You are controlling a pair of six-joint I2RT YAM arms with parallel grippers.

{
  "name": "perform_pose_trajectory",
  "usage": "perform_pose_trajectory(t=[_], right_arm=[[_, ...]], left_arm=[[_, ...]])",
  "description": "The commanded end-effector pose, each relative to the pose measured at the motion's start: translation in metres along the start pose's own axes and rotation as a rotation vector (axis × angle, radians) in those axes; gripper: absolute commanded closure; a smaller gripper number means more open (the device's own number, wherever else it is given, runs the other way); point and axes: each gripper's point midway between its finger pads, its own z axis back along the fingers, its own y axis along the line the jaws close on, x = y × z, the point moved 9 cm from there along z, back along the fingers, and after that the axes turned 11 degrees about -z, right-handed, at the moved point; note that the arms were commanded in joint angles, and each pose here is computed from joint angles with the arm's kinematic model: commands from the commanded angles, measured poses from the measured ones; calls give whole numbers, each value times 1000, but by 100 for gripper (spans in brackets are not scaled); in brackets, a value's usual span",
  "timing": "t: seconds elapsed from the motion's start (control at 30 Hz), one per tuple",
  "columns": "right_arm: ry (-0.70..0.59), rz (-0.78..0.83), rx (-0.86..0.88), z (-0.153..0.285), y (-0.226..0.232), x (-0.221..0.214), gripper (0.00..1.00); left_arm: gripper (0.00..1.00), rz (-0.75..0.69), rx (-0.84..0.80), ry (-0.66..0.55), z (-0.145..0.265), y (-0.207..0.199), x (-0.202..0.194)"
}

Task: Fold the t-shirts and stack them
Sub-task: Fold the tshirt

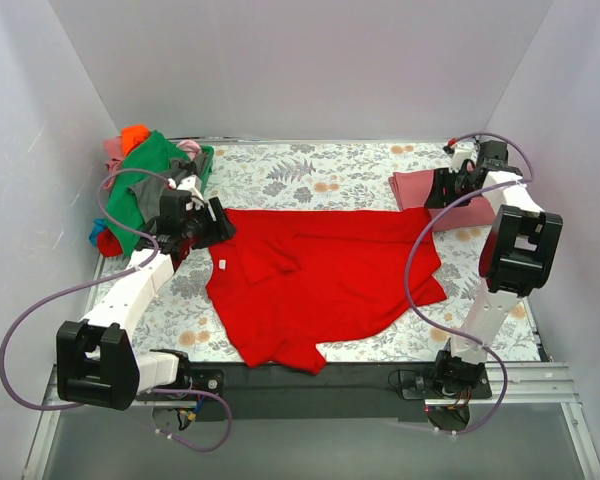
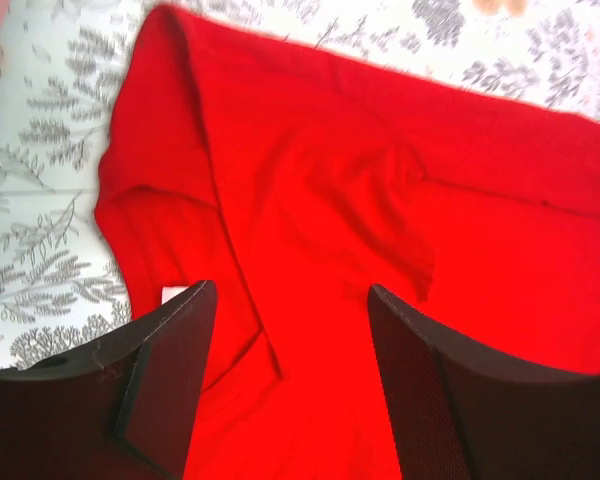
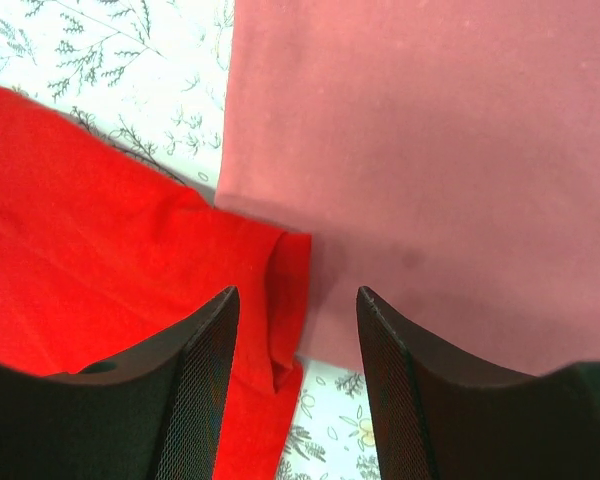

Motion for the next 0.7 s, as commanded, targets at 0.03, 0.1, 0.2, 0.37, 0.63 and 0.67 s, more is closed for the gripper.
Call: perform_pose_trajectory(t=[0.03,0.1,0.2,0.37,0.63,0.67], right_arm=[[-54,23,22,-4,6,23,43],[-39,16,24,-11,4,21,43],[-21,7,29,-19,2,18,43],[8,-15,55,-27,1,10,43],[32,-33,80,-31,3,1,56],[36,-37,84,-32,3,0,58]], left_arm=[[39,-19,-14,-43,3,2,-4],[40,-16,-8,-33,0,4,-9],[40,-15,-1,-18,-3,6,-12],[40,-15,2,-22,-3,6,-13],[40,-13,7,-17,-5,7,-14],[40,-12,7,-15,-5,7,-15]])
